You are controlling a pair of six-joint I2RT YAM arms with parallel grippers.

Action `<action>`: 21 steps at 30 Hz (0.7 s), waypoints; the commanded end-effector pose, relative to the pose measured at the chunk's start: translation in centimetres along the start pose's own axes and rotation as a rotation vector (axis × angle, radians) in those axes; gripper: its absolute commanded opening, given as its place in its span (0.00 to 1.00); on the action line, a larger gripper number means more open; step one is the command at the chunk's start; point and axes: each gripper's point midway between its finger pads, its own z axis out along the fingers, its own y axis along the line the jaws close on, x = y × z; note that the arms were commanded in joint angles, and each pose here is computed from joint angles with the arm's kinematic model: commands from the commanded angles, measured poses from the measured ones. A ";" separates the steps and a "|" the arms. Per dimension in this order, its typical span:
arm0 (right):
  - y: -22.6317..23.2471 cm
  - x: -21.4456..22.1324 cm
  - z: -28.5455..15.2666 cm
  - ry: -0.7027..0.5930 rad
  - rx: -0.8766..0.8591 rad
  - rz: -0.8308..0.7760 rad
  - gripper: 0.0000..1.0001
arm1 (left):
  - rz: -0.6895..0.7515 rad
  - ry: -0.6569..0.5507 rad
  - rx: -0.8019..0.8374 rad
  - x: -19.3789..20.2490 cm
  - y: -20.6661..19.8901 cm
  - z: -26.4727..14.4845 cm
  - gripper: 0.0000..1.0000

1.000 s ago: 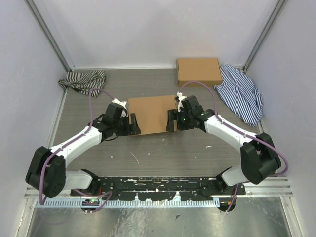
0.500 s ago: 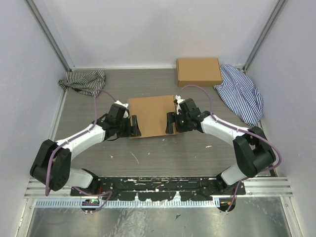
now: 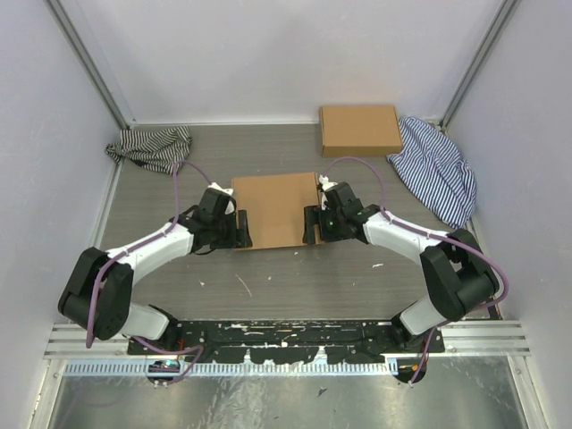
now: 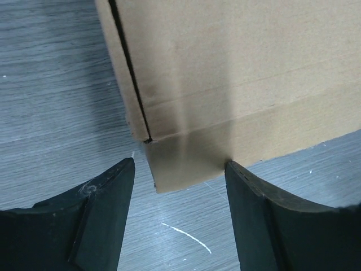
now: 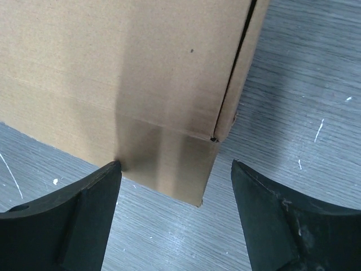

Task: Fold the paper box

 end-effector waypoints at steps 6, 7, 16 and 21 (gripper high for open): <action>-1.1 -1.7 0.0 -0.067 0.073 -0.010 0.82 | 0.012 -0.070 -0.113 -2.1 1.6 0.3 0.70; -1.1 -1.7 0.1 -0.068 0.075 -0.011 0.82 | 0.011 -0.073 -0.119 -2.2 1.7 0.5 0.70; 1.6 -4.3 -3.8 -0.131 -0.010 -0.040 0.76 | -0.018 -0.113 -0.048 -2.4 0.4 -1.5 0.69; 4.5 -10.0 -8.4 -0.251 -0.067 -0.098 0.61 | -0.028 -0.229 0.068 -3.7 -1.7 -5.8 0.55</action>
